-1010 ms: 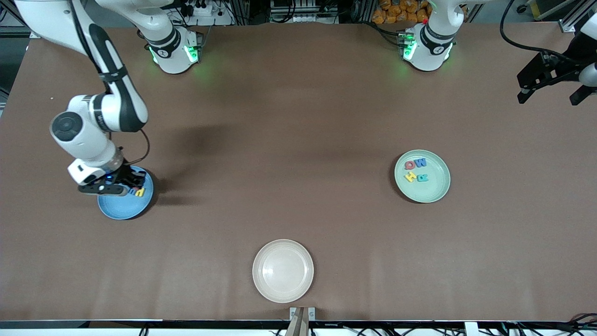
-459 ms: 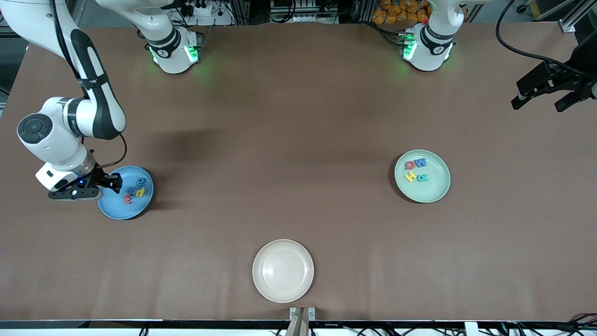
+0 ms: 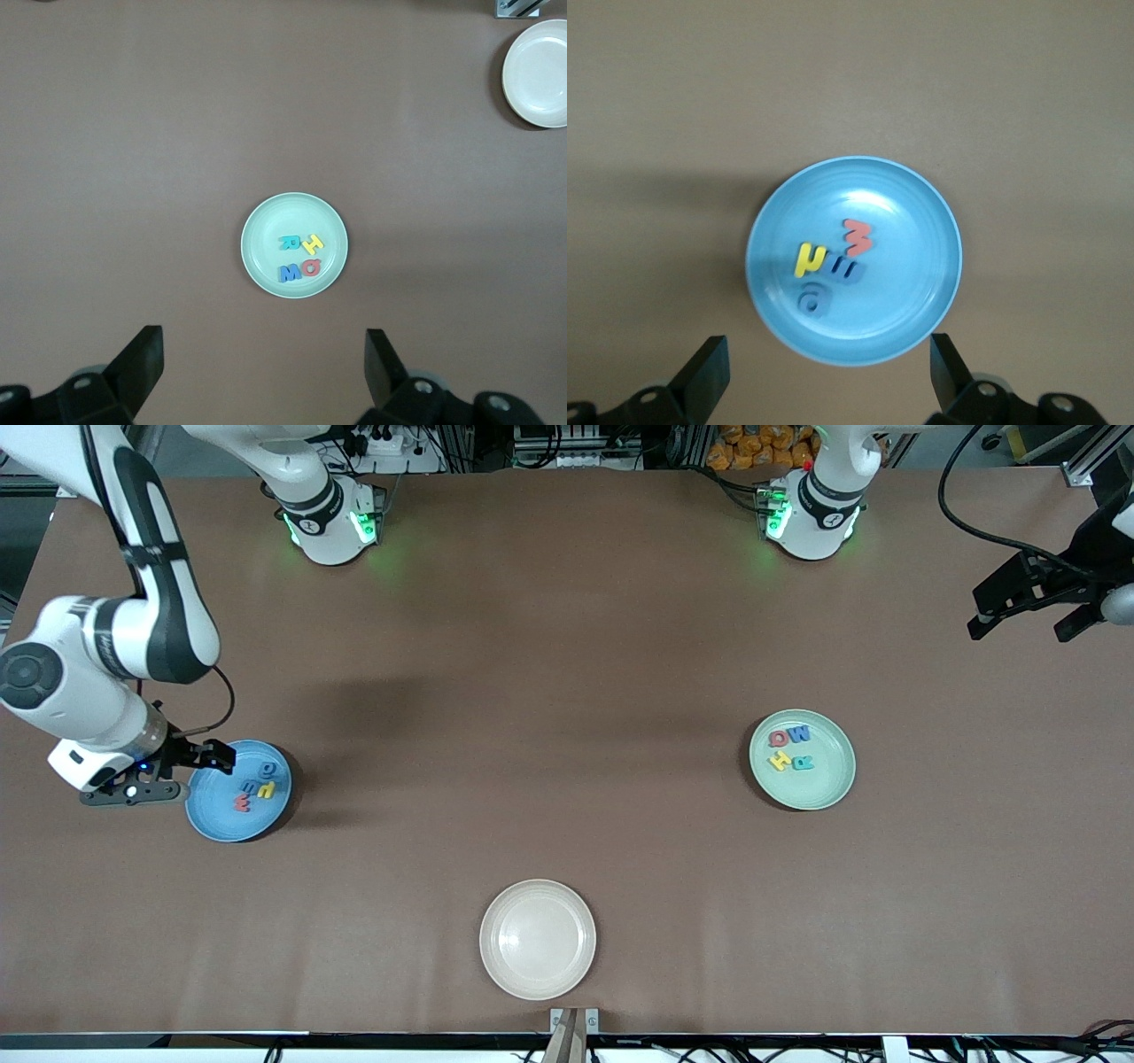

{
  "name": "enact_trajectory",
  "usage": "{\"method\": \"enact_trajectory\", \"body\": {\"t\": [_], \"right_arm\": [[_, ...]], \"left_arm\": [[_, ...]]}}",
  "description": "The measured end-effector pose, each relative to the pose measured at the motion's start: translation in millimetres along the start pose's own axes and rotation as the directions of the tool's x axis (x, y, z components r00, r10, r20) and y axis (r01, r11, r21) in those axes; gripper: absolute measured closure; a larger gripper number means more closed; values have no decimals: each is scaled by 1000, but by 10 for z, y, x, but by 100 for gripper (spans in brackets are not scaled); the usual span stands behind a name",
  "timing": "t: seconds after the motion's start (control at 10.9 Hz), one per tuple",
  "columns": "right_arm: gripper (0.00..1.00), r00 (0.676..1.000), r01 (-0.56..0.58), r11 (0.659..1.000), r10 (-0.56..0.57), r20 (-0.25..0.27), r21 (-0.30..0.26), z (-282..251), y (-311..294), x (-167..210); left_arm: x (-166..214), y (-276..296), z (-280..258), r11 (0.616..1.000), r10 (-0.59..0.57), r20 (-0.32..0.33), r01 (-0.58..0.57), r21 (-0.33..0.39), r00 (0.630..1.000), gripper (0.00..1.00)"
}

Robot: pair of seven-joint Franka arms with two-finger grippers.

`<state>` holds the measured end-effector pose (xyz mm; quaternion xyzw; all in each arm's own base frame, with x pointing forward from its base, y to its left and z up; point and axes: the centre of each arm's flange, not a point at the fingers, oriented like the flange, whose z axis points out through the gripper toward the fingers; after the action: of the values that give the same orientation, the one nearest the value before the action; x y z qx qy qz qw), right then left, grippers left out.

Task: Sort upper and lower case letters into plates
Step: 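Release the pink m in the blue plate and withdraw the right gripper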

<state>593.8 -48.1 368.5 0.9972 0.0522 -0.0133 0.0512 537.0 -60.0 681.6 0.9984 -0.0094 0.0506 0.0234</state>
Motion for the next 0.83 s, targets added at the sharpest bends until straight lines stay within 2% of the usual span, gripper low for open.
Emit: {"method": "enact_trajectory", "body": {"t": [0.37,0.46,0.83], "right_arm": [[0,999,11,1000,-11,45,13,-884,-150,-70],[0,999,12,1000,-13,40,10,-1241,-168,-59],[0,997,24,1000,-24,-78,-3,-2524,-257,-77]], "left_arm": [[9,11,56,1000,23,11,-23,1,1000,0],[13,12,101,1000,25,20,-25,1,999,0],[77,26,278,1000,27,42,-28,1,999,0]]}}
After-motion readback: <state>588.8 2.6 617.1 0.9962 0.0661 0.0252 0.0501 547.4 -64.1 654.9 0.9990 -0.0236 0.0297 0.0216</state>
